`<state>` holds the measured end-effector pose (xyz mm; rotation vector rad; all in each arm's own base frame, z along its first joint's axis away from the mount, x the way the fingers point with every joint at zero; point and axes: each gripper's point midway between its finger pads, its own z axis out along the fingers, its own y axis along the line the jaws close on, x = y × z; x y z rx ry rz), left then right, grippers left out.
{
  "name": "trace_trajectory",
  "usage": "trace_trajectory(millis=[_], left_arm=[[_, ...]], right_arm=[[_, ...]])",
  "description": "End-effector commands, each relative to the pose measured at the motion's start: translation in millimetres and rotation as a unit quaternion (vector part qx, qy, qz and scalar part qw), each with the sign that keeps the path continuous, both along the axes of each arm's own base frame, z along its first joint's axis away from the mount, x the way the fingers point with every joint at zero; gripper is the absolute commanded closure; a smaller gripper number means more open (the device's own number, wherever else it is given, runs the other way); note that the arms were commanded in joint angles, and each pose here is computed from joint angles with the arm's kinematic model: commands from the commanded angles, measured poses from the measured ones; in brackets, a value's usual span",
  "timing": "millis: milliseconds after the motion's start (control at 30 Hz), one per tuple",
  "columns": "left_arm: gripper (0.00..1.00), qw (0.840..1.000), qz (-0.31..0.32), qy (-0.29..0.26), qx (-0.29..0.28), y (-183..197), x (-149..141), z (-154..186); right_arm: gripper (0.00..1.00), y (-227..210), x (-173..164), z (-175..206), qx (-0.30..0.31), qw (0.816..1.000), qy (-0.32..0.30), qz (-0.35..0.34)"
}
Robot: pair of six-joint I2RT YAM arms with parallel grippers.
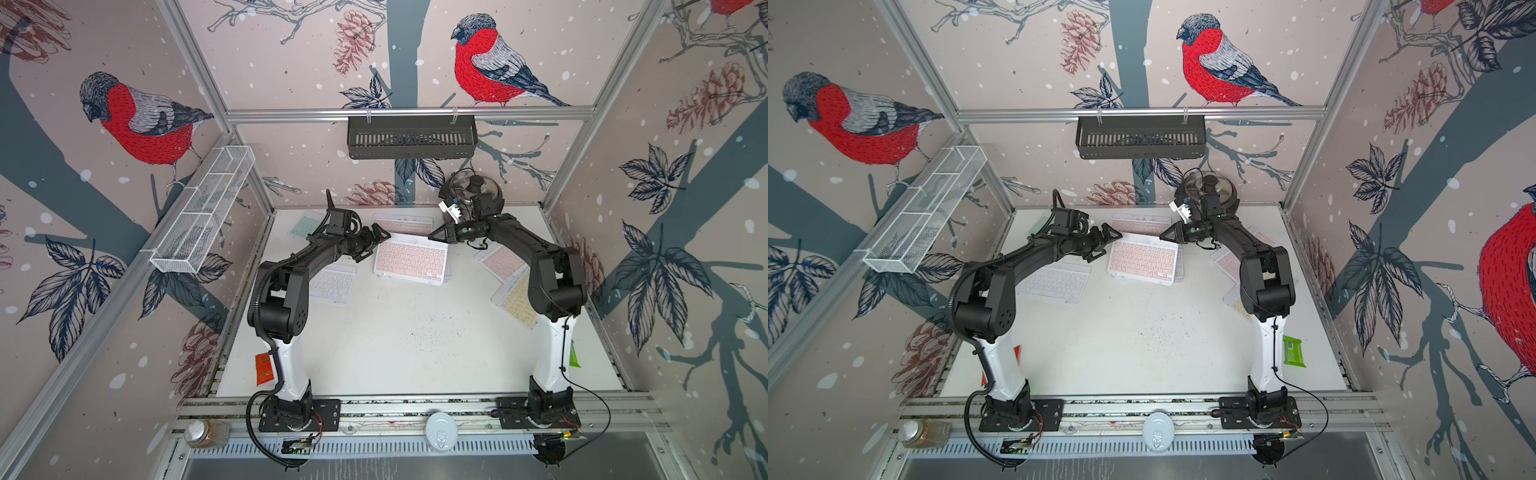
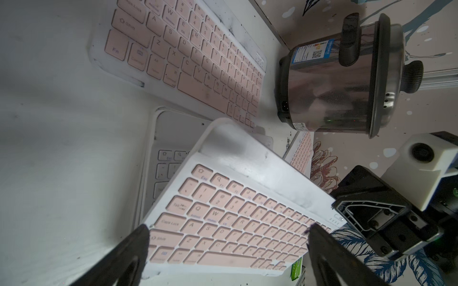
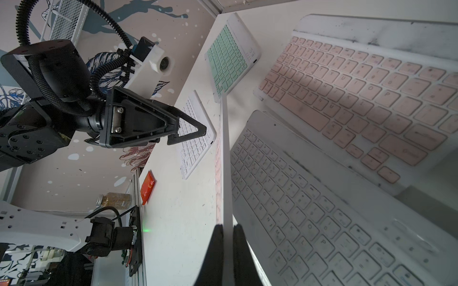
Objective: Stack the numeric keypads
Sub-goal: Place the numeric keypad at the numeric keypad.
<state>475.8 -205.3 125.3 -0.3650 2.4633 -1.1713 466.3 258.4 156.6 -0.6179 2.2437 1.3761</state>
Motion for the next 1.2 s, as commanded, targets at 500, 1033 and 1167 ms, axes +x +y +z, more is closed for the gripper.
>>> trace_trajectory(millis=[500,1033,1167], left_arm=[[0.01,0.999,-0.004,0.035,0.005,-12,13,-48],[0.01,0.999,-0.004,0.040,0.017,-10,8,-47],[0.02,0.999,-0.003,0.039,0.028,-8,7,-47]], right_arm=[[0.89,-32,39,-70,-0.084,0.995,0.007,-0.055],[0.32,-33,40,-46,-0.125,0.986,-0.034,-0.102],[0.19,-20,21,-26,-0.122,0.986,-0.050,-0.102]])
